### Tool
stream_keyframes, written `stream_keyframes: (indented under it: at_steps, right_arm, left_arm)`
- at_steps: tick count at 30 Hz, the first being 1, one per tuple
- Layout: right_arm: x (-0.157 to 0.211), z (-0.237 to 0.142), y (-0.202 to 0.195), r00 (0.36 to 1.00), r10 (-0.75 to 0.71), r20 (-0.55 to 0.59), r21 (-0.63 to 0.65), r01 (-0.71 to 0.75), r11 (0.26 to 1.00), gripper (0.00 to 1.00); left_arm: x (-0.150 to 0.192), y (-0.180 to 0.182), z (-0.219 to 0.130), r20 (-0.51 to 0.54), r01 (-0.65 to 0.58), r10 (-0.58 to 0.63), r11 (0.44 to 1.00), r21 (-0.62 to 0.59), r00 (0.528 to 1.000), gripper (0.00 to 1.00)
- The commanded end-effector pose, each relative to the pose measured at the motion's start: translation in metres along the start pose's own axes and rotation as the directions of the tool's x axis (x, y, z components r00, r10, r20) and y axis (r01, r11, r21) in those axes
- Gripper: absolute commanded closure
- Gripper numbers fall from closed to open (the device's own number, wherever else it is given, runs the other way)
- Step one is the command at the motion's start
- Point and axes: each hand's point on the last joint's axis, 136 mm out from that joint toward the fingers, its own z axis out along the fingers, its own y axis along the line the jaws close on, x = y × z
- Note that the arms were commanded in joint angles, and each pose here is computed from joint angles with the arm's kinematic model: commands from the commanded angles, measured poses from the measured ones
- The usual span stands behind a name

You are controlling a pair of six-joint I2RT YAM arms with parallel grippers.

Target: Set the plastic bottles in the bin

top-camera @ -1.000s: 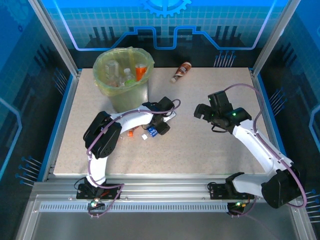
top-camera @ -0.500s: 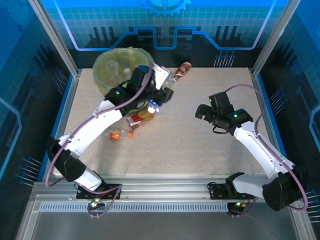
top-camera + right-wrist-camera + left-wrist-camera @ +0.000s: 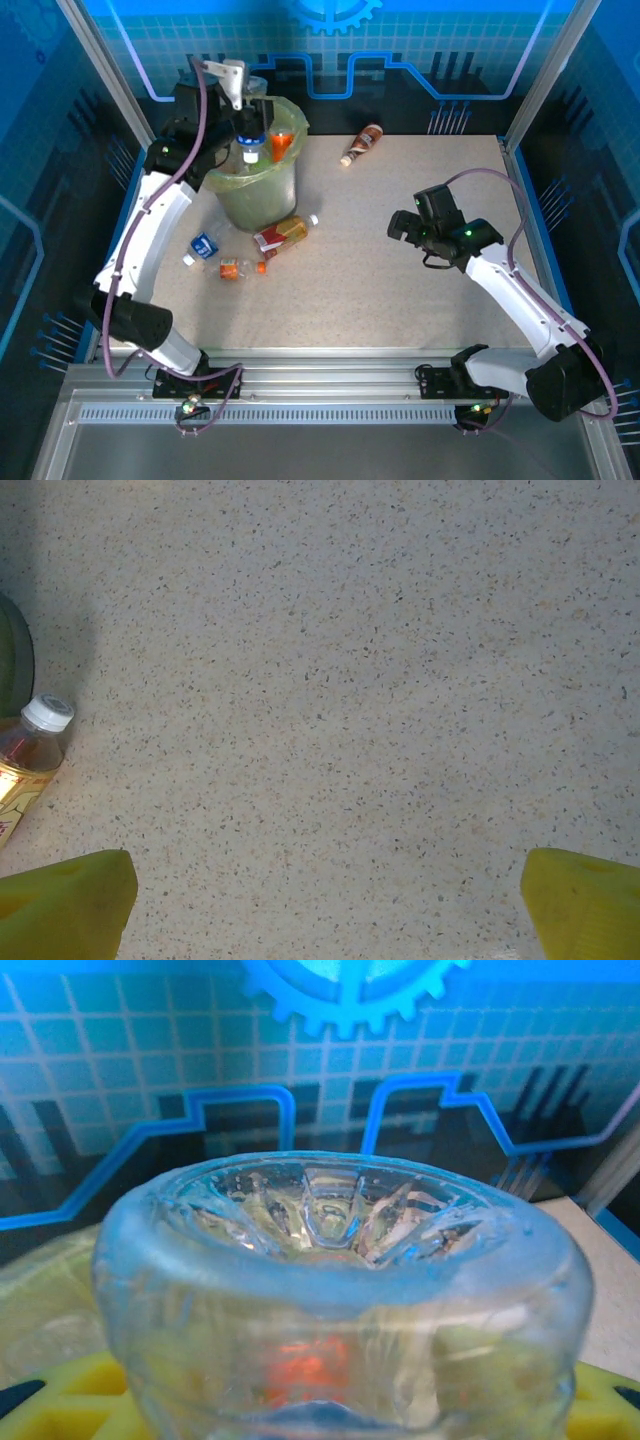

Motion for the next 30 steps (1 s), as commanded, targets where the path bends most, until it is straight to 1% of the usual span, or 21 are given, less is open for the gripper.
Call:
stream_keyframes:
  at_steps: [1,8,16,20,24,27,30]
  right_arm:
    - [-0.003,-0.002,0.006,0.999,-0.029,0.014,0.001,0.029,1.000,0.00]
    - [-0.003,-0.003,0.014,0.999,-0.048,0.012,-0.004,0.048,0.999,0.00]
    - [-0.002,-0.002,0.017,0.998,-0.058,0.006,-0.001,0.058,0.998,0.00]
    - [-0.002,-0.001,0.018,0.998,-0.062,0.003,0.001,0.062,0.998,0.00]
    - [-0.002,-0.001,0.019,0.998,-0.066,-0.001,0.003,0.066,0.998,0.00]
    - [-0.002,-0.001,0.020,0.998,-0.070,0.000,0.001,0.070,0.998,0.00]
    - [-0.002,-0.001,0.020,0.997,-0.071,0.001,0.002,0.071,0.997,0.00]
  left_arm:
    - [-0.006,0.017,0.015,-0.010,0.028,-0.028,1.000,-0.006,1.000,0.55]
    - [0.018,0.054,0.051,-0.122,0.034,-0.042,0.997,-0.063,0.992,0.54]
    - [0.055,0.073,0.076,-0.229,0.033,-0.054,0.995,-0.096,0.972,0.53]
    - [0.075,0.073,0.086,-0.273,0.052,-0.075,0.995,-0.091,0.959,0.48]
    - [0.088,0.073,0.094,-0.301,0.079,-0.102,0.993,-0.087,0.948,0.42]
    - [0.091,0.074,0.097,-0.309,0.095,-0.120,0.991,-0.094,0.944,0.32]
    - [0.094,0.075,0.099,-0.324,0.104,-0.131,0.990,-0.100,0.937,0.20]
